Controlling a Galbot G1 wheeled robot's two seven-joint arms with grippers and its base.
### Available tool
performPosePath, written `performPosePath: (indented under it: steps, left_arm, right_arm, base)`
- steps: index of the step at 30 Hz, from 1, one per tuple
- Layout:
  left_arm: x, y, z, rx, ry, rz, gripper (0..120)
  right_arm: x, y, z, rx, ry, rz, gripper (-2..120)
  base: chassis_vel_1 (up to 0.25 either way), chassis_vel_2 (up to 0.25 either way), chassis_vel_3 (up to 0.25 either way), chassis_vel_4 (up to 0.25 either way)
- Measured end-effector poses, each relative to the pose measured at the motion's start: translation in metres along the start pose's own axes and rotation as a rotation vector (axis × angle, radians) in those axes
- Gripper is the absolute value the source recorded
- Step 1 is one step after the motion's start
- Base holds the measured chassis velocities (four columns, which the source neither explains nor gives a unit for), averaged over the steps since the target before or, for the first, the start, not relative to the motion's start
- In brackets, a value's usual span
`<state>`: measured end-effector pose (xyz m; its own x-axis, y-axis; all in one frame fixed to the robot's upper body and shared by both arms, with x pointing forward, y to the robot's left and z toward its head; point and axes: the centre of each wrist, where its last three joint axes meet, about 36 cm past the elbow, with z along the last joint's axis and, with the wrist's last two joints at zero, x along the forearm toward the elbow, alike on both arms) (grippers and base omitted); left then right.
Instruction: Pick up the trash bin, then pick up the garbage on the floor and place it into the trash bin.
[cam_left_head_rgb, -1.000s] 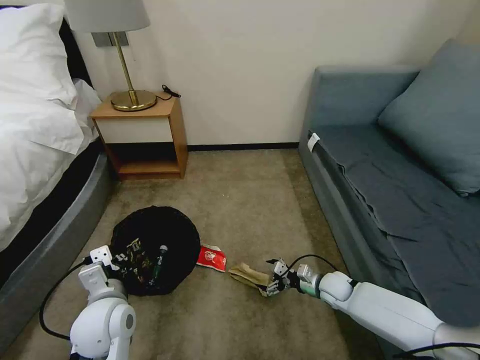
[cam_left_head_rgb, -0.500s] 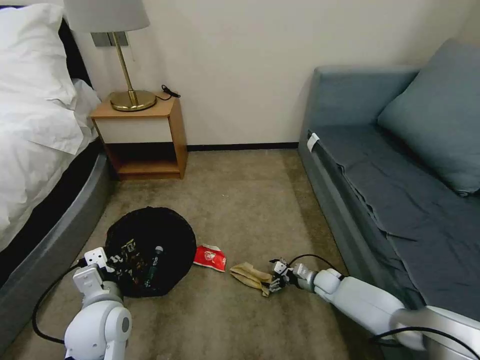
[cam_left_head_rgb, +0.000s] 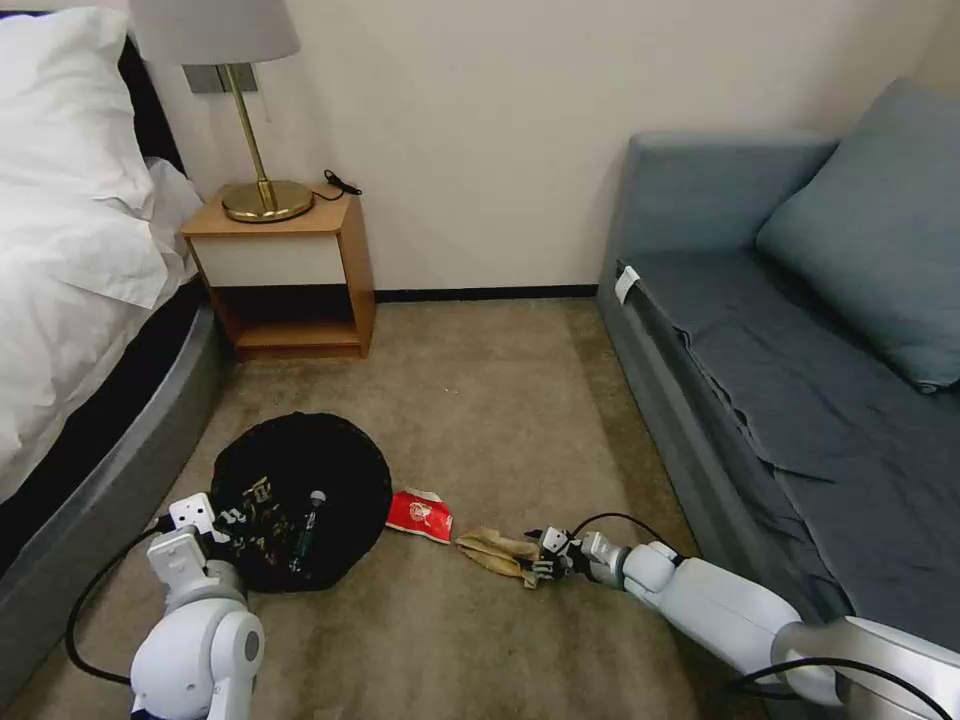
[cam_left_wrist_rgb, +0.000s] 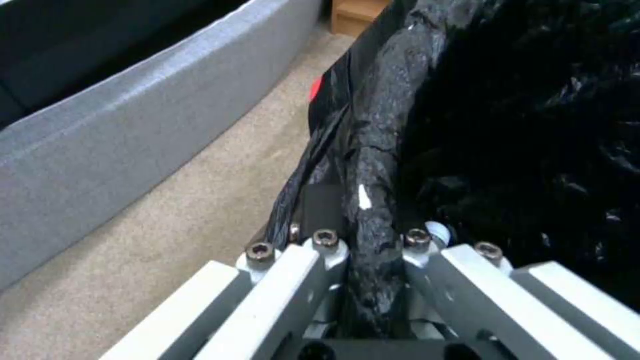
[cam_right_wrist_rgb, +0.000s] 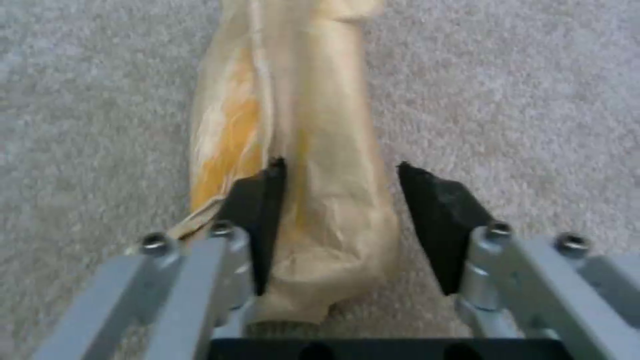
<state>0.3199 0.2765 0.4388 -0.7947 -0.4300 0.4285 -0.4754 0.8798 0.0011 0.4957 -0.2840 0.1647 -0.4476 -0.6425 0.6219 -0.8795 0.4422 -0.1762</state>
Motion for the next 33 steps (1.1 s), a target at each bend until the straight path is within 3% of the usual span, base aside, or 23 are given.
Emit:
performPosePath:
  steps: [8,11,21,25,28,29,33]
  left_arm:
    - [-0.001,-0.001,0.0,0.001,0.001,0.0,2]
    - [-0.001,0.0,0.001,0.002,0.002,-0.001,2]
    - [-0.002,-0.001,0.0,0.002,0.003,0.0,2]
    - [-0.002,0.0,-0.001,0.001,0.002,-0.001,2]
    - [-0.002,-0.001,0.0,-0.001,0.005,0.002,2]
    - [-0.002,-0.001,0.0,-0.001,0.005,0.002,2]
    - [-0.003,-0.004,0.002,-0.001,0.011,0.009,2]
  right_arm:
    - [0.003,0.0,0.0,0.004,-0.016,0.017,16]
    - [0.005,0.0,-0.001,0.004,-0.028,0.028,1]
    - [0.022,-0.012,-0.021,-0.016,-0.104,0.085,0]
    - [0.033,-0.027,-0.055,-0.05,-0.196,0.145,0]
    - [0.046,-0.041,-0.128,-0.089,-0.362,0.198,0]
    - [0.046,-0.041,-0.128,-0.089,-0.362,0.198,0]
    - [0.067,-0.028,-0.23,-0.133,-0.558,0.18,0]
  base:
    - [0.0,0.0,0.0,0.0]
    - [0.0,0.0,0.0,0.0]
    - [0.0,0.0,0.0,0.0]
    - [0.0,0.0,0.0,0.0]
    - [0.0,0.0,0.0,0.0]
    - [0.0,0.0,0.0,0.0]
    - [0.0,0.0,0.0,0.0]
